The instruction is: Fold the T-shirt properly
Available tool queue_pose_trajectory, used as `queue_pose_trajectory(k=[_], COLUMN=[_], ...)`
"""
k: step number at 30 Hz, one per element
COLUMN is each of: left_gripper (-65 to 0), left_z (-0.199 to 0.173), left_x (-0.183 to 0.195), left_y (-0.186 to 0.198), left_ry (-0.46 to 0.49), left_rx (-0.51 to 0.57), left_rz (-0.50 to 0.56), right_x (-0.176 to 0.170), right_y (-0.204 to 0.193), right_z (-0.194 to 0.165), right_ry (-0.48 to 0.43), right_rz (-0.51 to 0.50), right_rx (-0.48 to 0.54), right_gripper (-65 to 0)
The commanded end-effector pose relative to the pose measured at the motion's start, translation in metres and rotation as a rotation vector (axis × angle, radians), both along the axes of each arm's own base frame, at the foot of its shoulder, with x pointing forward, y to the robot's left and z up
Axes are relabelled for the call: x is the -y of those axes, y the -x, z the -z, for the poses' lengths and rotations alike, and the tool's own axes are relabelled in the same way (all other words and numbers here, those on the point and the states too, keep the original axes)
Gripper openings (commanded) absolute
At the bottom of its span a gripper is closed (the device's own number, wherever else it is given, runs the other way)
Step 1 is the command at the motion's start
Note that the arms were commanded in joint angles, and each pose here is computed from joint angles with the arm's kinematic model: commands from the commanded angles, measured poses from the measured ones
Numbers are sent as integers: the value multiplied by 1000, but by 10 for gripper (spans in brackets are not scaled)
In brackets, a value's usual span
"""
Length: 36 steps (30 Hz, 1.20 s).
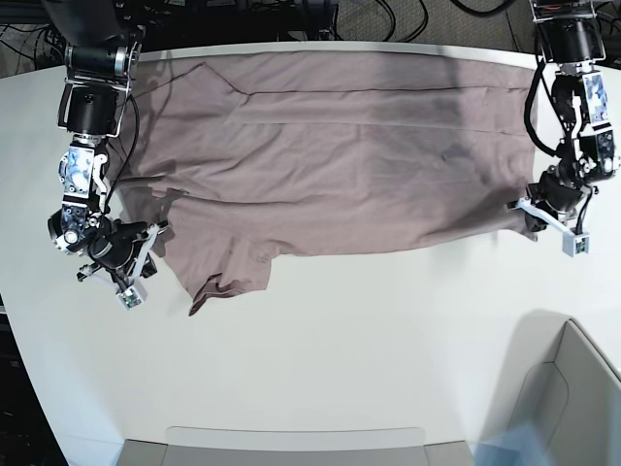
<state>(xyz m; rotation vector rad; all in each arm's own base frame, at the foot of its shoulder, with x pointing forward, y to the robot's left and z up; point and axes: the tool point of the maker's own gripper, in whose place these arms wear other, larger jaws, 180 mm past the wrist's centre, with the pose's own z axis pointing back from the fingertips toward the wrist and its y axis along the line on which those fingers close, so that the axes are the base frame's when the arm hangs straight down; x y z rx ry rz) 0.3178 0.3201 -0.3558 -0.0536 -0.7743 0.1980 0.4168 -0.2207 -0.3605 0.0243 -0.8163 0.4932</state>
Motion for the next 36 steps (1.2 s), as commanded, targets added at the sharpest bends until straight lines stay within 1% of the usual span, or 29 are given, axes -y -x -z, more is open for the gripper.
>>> queue_pose_trajectory(k=[1,3,5,8,13,19,20,23,24,26,28,31,32,34,36], left_gripper=[-650,-650,-650,-650,-650,-650,-650,-650,-650,-650,-650,-650,-650,-650,-650], left_z=[-22,-27,-34,-34,-33,-29,-29,-29,-29,-28,-29,-29,-29,-29,-29], left_x=[-6,-5,-7,-6,-5,-4,-4,-3,-3,-2,-2,-2,-2,-2,-2], left_y=[-7,-5,-2,5,7,9,9,9,9,9,9,8,8,8,8], left_ry=[-25,-28,-30,-13,-5,4,4,6,6,8,8,9,9,9,9], left_rx=[49,36,26,25,23,18,18,18,18,18,19,21,21,21,21], left_rz=[5,13,10,-8,-16,-20,-20,-19,-19,-19,-19,-19,-19,-19,-19], right_x=[9,12,15,16,15,13,15,19,19,16,13,11,10,0,-7], right_y=[-11,-9,-2,5,8,-1,-2,-14,-19,-26,-34,-46,-48,-49,-47], right_z=[-26,-33,-32,-30,-19,-26,-22,-22,-20,-17,-15,-5,0,13,23], right_ry=[-4,4,24,35,27,19,13,-16,-33,-78,-125,-209,-229,-246,-239], right_rz=[14,20,24,22,21,22,28,48,52,54,58,82,88,71,44], right_rx=[69,69,56,52,23,39,25,10,8,21,43,38,22,-19,-45], right_gripper=[-650,-650,-650,-650,-650,-650,-650,-650,-624,-544,-505,-504,-505,-506,-506])
